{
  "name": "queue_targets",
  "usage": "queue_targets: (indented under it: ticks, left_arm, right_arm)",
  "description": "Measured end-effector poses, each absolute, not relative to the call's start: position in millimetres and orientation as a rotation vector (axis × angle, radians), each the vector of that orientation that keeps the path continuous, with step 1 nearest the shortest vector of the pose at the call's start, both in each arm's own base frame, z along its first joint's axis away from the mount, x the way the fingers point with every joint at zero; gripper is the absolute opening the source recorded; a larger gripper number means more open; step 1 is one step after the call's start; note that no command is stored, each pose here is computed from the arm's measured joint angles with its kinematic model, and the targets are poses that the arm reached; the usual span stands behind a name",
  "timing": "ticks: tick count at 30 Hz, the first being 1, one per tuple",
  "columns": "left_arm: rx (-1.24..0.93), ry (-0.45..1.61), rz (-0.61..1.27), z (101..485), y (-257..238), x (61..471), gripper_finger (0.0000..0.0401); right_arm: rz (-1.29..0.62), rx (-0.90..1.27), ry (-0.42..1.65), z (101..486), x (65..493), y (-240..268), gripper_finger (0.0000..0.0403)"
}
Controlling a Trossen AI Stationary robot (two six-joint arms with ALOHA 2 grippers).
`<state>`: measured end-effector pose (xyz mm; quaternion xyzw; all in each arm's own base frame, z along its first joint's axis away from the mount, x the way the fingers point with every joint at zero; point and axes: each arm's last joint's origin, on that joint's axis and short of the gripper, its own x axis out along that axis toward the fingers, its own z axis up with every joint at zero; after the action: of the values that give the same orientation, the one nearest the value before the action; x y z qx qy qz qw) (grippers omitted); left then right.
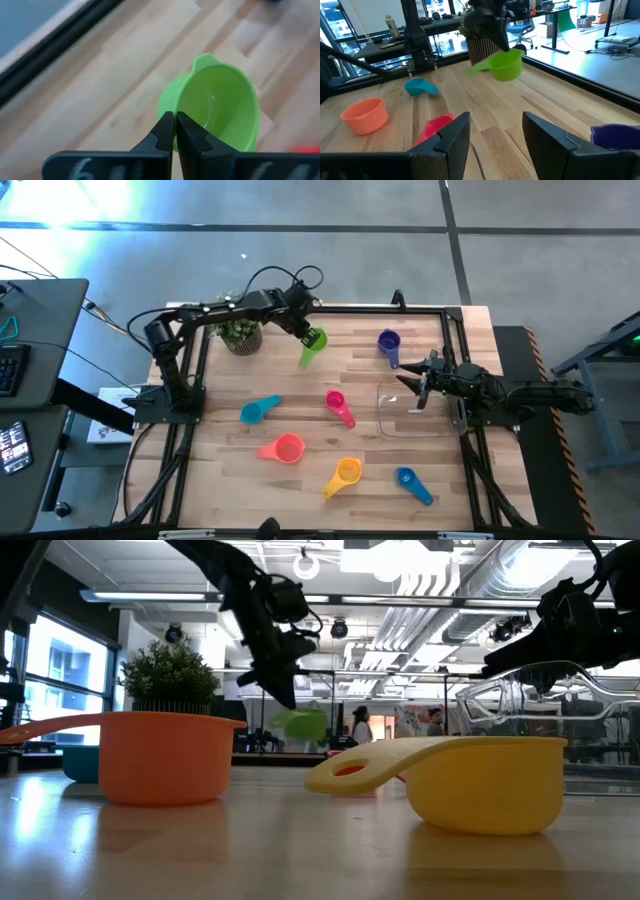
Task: Nest measuring cups in basket
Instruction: Stack the green measuring cup on top of the orange measuring cup
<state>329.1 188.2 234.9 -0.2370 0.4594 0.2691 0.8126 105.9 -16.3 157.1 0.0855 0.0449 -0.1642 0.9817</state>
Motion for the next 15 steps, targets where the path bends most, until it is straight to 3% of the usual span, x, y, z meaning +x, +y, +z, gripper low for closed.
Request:
queue_targets:
  ticks: [15]
  left_arm:
    - [-0.605, 1.03, 0.461, 295.8, 82.5, 304.4, 0.0001]
  right_arm:
    - [-0.33, 0.172, 0.09, 157.2, 105.9, -16.3, 0.0174]
